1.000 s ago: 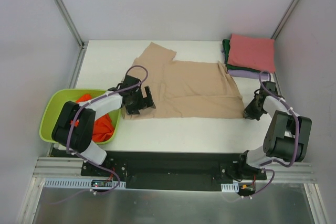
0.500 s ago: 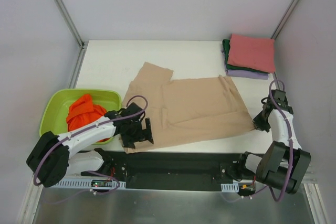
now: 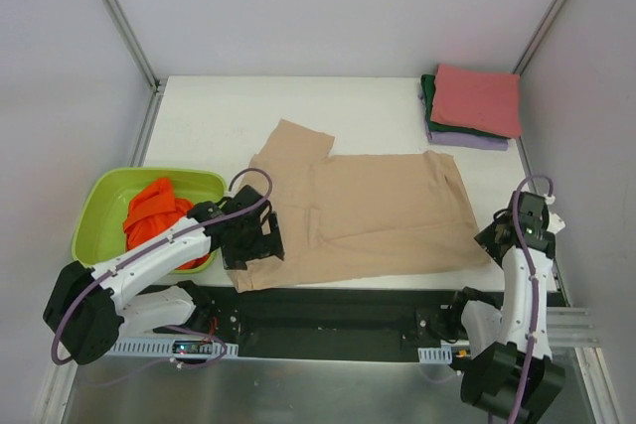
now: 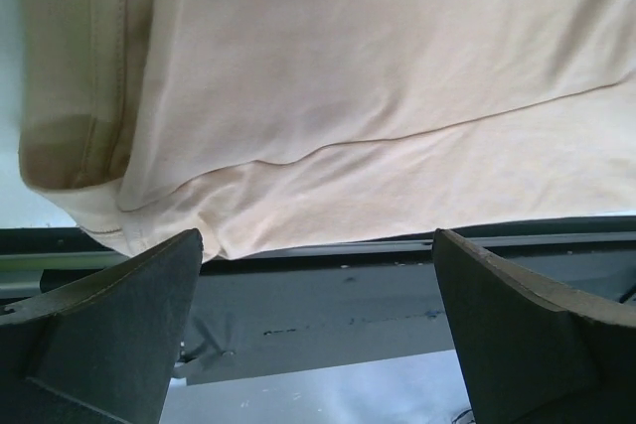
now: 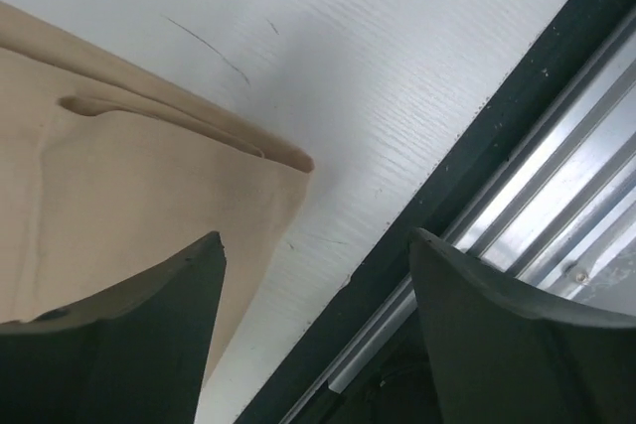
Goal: Fold and stack the t-shirts
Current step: Fold the flattened tshirt in 1/3 of the way
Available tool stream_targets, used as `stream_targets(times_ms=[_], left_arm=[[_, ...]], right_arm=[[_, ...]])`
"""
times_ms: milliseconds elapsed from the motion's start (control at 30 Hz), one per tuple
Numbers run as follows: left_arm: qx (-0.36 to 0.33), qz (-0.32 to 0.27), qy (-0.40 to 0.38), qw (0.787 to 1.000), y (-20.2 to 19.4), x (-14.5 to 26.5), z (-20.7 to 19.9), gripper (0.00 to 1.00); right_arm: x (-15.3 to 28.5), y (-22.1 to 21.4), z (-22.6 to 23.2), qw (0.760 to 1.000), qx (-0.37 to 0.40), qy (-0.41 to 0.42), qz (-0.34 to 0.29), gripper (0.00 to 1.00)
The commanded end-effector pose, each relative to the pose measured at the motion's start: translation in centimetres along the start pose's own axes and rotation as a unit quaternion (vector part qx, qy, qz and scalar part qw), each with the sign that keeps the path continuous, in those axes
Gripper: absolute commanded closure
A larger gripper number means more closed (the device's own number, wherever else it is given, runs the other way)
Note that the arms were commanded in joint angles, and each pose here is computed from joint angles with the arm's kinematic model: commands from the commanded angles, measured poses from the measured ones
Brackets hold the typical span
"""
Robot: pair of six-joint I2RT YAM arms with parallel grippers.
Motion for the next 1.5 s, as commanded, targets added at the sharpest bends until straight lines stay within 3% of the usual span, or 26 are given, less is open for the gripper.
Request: stream_targets(times_ms=[0,100,200,267,400,567,833,1067,1200,1300,1467], left_arm=[[-0.025,-0.039,-0.007,0.999,1.9,1.8,-1.5,0.01],[-0.039,-0.055,-0.013,0.998,2.8,2.4,-2.5,0.01],[-0.052,-0.071,-0.02,0.996,3.9,2.6,-3.7,0.01],[-0.074,-0.081,-0.027,0.994,4.6,2.2,-4.5,0.01],[-0.095,-0.086,-0.015,0.992,6.0,0.7,-5.7,0.01],[-0.098,-0.066,0.016,0.993,6.3,-1.9,-5.8,0.01],[-0.092,-0.01,0.075,0.993,4.4,-5.5,-2.9,0.01],[-0.089,-0.019,0.08,0.993,4.8,-5.3,-2.5,0.01],[-0.105,-0.031,0.05,0.993,5.9,-4.3,-4.4,0.01],[-0.132,-0.061,0.027,0.989,7.3,-3.0,-6.4,0.01],[-0.149,-0.07,-0.003,0.986,8.5,-2.3,-9.0,0.01]], right_arm=[[2.1,1.4,1.0,0.997,0.012,0.063,-0.04,0.2],[3.6,1.3,5.3,0.975,0.039,0.219,-0.03,0.04],[4.1,0.7,9.7,0.932,0.038,0.359,-0.015,0.04],[3.7,0.2,11.7,0.912,0.045,0.407,0.0,0.04],[0.4,0.3,12.0,0.933,0.057,0.353,0.026,0.04],[-4.2,0.1,9.9,0.972,0.049,0.223,0.053,0.04],[-4.7,0.7,6.7,0.992,0.035,0.12,0.03,0.04],[0.4,4.5,11.9,0.949,0.049,0.309,-0.04,0.04],[3.8,8.0,15.6,0.905,0.062,0.414,-0.078,0.04],[4.2,9.6,18.2,0.885,0.074,0.456,-0.062,0.04],[1.0,7.9,20.9,0.894,0.12,0.432,0.013,0.04]])
Point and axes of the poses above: each gripper's point midway between its finger pads, its own x axis back along the fingers, its own z axis along the line the jaws close on, y = z × x, the point moved 3 cm from there along x, back along the fingers, and after that the axes turned 3 degrees about x, right-handed, at the moved point
